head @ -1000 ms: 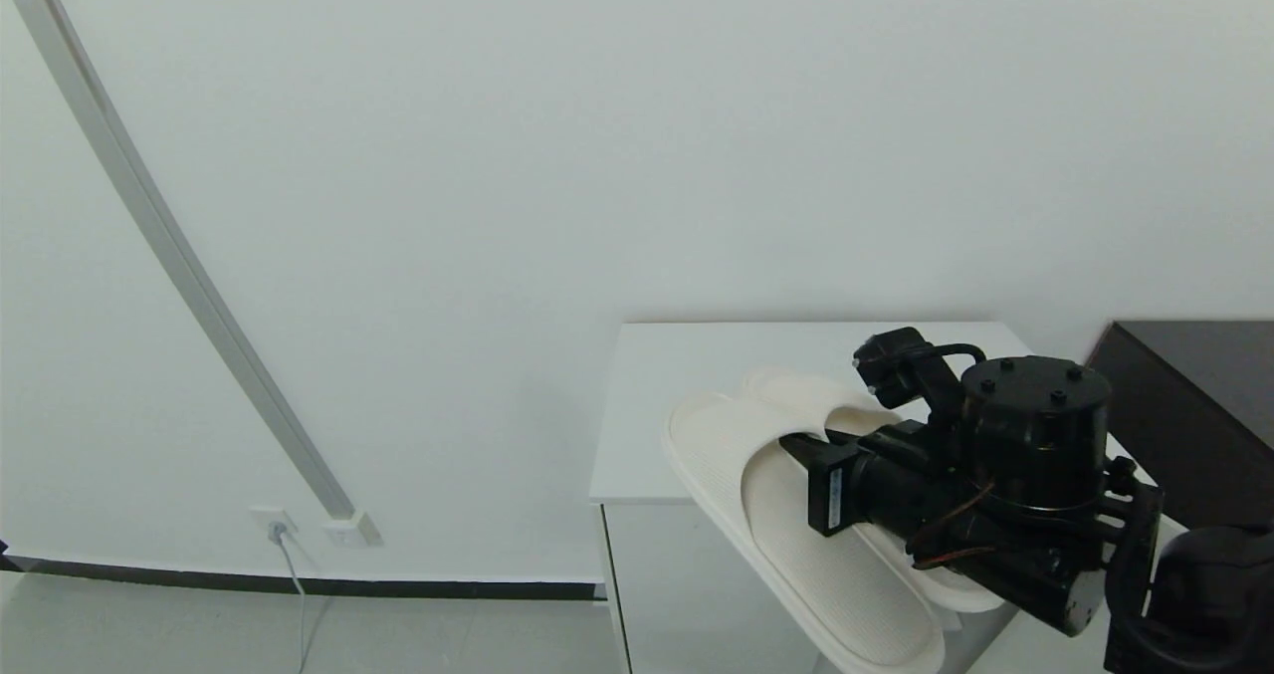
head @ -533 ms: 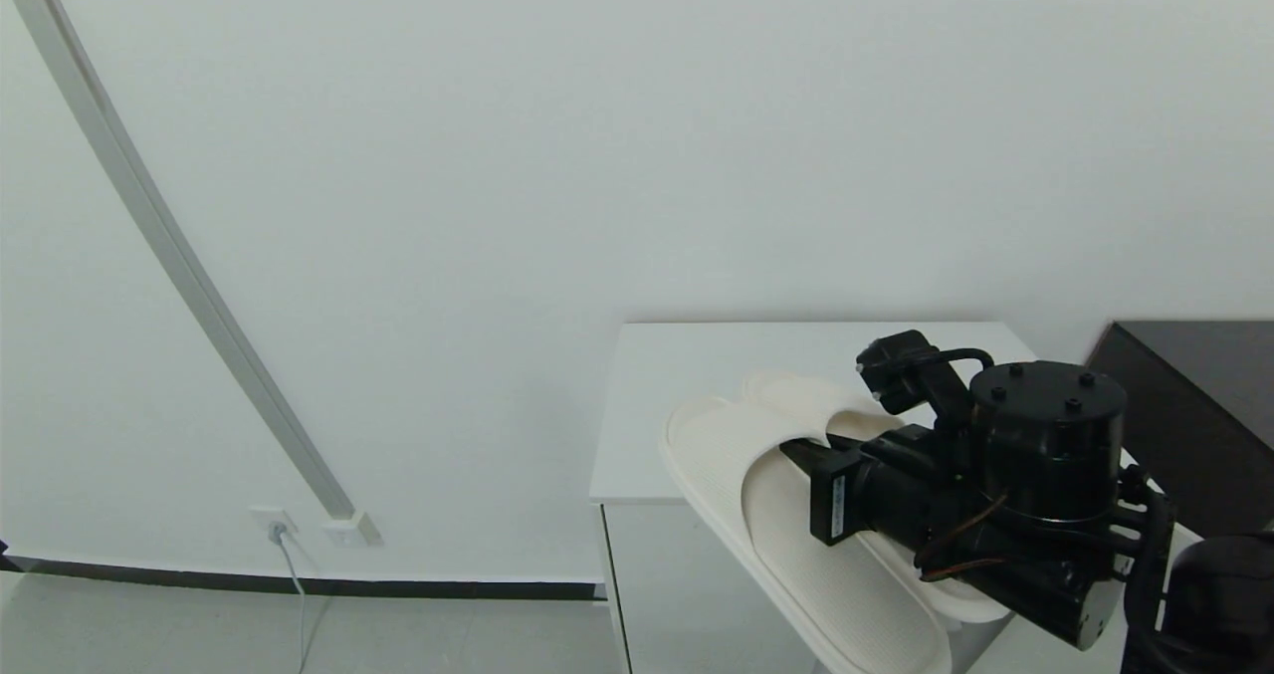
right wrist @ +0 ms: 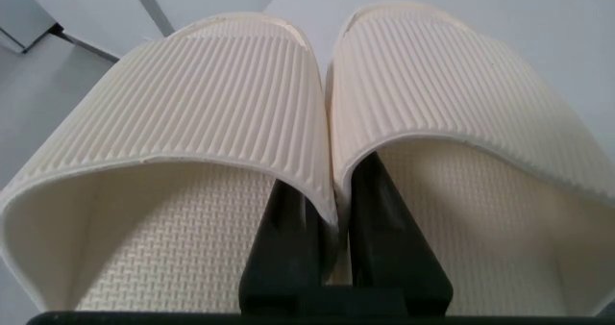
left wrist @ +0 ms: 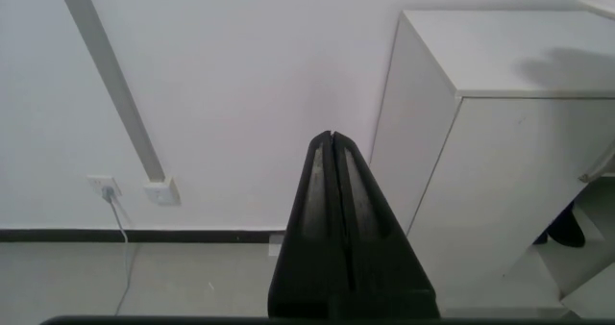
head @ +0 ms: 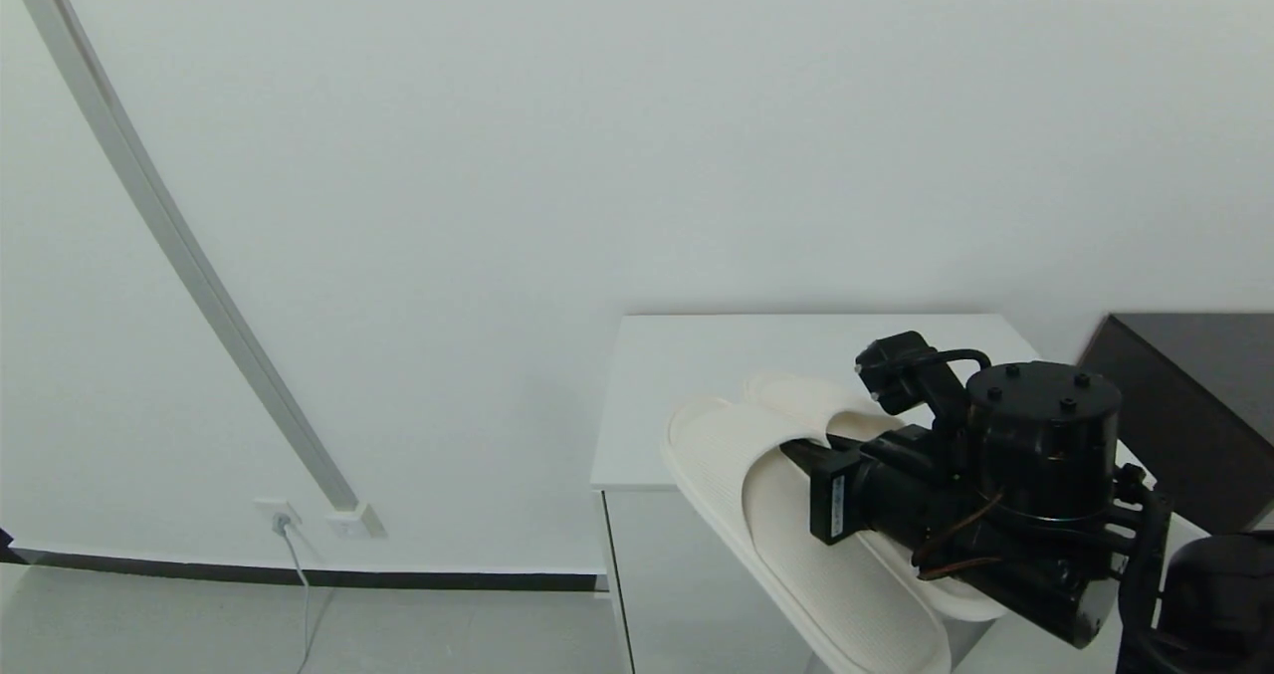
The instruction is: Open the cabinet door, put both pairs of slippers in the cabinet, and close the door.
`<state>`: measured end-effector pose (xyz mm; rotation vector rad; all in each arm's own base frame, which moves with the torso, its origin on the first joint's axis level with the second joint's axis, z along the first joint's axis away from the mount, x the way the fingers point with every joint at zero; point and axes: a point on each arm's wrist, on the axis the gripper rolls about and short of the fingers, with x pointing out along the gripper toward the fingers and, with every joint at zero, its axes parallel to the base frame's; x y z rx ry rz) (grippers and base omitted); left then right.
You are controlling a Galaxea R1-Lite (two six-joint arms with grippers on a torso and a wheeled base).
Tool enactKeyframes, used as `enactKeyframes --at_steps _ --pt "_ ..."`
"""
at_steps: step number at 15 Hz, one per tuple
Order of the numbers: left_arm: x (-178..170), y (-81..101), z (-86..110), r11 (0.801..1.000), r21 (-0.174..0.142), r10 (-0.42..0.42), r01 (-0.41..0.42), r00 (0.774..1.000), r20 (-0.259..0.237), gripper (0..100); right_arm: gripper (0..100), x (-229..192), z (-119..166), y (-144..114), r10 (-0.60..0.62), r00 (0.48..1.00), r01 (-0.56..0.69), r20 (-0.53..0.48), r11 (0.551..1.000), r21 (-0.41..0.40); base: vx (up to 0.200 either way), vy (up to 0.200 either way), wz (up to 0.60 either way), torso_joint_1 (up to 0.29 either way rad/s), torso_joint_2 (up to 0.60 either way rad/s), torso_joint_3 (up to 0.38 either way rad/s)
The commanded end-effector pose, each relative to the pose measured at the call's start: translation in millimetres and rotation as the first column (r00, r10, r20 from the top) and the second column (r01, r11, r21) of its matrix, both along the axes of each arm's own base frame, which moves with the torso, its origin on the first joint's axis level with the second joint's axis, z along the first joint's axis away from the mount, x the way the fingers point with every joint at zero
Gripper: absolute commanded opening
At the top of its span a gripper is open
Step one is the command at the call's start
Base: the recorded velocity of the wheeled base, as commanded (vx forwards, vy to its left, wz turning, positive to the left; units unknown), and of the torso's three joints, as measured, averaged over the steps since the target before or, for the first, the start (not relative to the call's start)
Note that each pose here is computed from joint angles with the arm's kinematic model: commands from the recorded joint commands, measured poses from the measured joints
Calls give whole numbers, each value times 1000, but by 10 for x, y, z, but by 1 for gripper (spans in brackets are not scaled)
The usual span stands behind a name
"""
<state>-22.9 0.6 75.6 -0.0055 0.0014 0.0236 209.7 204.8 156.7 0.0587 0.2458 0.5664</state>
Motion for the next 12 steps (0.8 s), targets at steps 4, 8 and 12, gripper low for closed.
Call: enactKeyframes --at_steps 4,8,12 --pt "1 0 0 1000 -1 1 -1 1000 -2 0 0 18 -45 23 1 1000 -1 -10 1000 -10 -200 0 0 -6 -4 6" --pt "0 0 0 1000 -1 1 -1 1000 0 0 0 4 -57 34 6 1000 -6 -12 1000 -15 -50 0 0 -1 1 2" --pt "0 0 0 1000 -1 1 -1 1000 0 0 0 -1 -67 52 5 1000 -5 -13 1000 -18 0 0 0 0 0 0"
